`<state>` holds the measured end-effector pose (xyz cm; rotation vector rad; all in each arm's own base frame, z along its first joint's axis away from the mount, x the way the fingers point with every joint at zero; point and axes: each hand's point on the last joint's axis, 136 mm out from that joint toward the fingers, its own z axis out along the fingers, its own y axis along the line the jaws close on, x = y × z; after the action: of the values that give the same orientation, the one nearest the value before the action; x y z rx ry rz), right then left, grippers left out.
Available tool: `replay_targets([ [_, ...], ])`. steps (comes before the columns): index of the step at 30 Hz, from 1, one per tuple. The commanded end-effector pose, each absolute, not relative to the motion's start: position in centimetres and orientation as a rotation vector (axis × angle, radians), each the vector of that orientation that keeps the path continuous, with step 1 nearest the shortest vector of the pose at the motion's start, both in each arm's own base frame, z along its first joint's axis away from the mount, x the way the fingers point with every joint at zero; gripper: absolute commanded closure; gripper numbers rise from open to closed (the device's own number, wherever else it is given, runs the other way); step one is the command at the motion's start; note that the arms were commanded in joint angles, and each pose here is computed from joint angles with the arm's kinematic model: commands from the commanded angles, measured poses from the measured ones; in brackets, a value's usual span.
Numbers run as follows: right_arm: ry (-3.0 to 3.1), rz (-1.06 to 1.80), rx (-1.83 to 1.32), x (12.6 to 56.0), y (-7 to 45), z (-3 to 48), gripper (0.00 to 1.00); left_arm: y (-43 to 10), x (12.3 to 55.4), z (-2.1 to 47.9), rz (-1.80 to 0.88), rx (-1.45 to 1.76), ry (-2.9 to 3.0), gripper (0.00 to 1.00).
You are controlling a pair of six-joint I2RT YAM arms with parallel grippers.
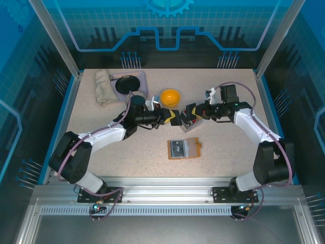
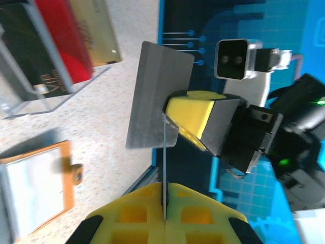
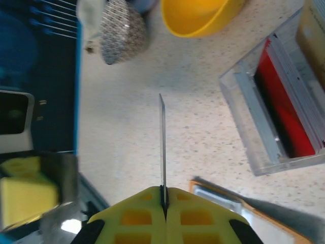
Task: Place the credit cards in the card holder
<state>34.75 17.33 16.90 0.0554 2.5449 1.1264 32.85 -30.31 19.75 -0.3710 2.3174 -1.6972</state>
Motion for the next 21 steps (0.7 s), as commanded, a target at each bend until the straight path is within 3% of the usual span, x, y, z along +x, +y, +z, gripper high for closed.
replay_targets([
  [1,2.657,0.738,-0.208,35.1,17.3,14.5,0.98,-27.8,31.3,15.3,-1.441,-0.415,2.496,1.00],
  [10,2.695,0.267,-0.598,37.0,19.2,10.4,0.98,-26.9,29.4,12.7,-1.400,-0.430,2.559,1.00],
  [21,2.652,0.212,-0.725,37.8,20.0,10.8,0.98,-27.2,28.8,12.0,-1.395,-0.414,2.586,1.00],
])
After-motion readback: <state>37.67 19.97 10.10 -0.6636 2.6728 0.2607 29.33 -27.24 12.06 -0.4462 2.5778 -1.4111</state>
